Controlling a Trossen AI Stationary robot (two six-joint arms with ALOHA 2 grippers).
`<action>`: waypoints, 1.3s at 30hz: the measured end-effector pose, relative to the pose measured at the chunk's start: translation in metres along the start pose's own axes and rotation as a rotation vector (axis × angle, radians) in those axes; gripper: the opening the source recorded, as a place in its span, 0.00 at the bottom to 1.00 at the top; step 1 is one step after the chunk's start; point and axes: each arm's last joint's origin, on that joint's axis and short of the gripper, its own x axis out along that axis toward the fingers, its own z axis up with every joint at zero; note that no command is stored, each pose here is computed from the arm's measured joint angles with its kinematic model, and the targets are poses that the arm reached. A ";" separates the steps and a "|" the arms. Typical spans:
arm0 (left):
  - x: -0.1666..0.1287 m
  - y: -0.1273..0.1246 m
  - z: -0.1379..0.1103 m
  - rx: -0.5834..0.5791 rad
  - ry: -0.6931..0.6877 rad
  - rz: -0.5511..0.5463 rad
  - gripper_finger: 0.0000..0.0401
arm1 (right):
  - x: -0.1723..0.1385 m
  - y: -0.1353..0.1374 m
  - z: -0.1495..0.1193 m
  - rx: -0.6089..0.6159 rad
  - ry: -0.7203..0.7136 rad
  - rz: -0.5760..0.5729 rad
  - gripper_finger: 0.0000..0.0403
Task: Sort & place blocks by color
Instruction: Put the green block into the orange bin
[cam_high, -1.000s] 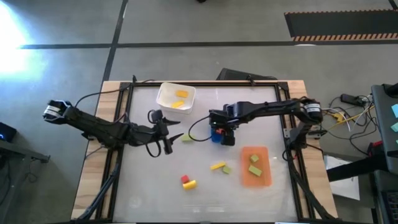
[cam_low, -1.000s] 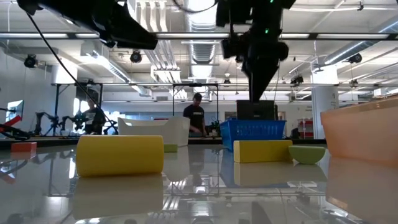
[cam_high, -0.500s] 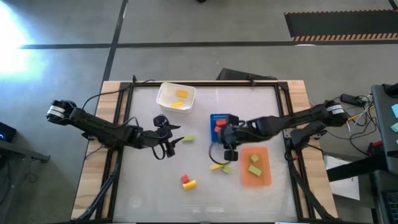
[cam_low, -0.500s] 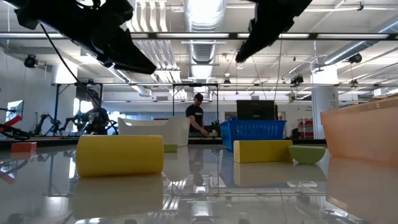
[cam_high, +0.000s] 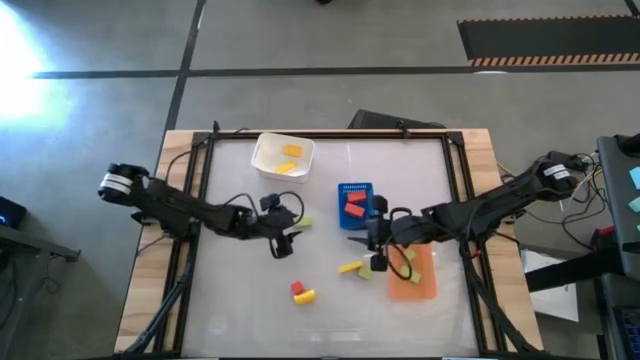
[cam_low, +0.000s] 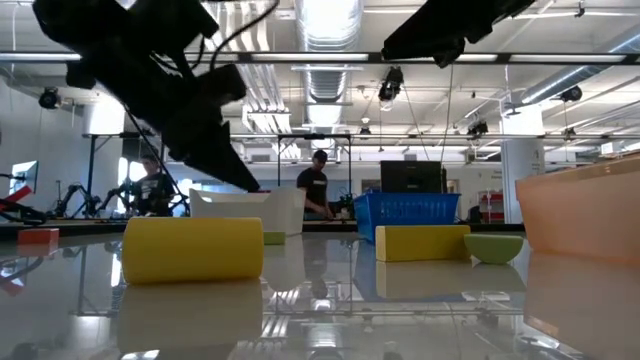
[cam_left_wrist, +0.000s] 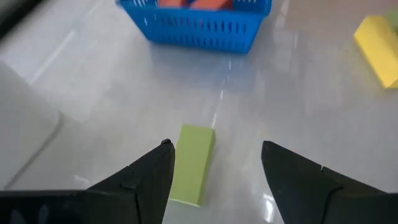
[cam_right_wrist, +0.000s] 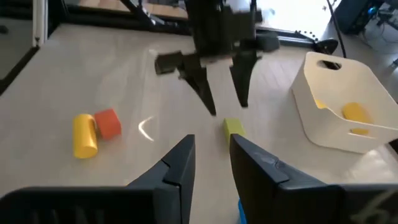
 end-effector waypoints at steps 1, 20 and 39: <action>0.004 0.002 -0.001 -0.004 0.015 -0.003 0.56 | 0.000 0.000 -0.002 0.003 -0.009 0.000 0.22; 0.050 0.023 -0.022 0.041 0.126 -0.018 0.54 | 0.001 0.000 -0.010 0.004 -0.036 0.002 0.20; 0.049 0.017 -0.015 0.027 0.035 -0.032 0.28 | 0.003 0.000 -0.015 0.008 -0.063 0.004 0.18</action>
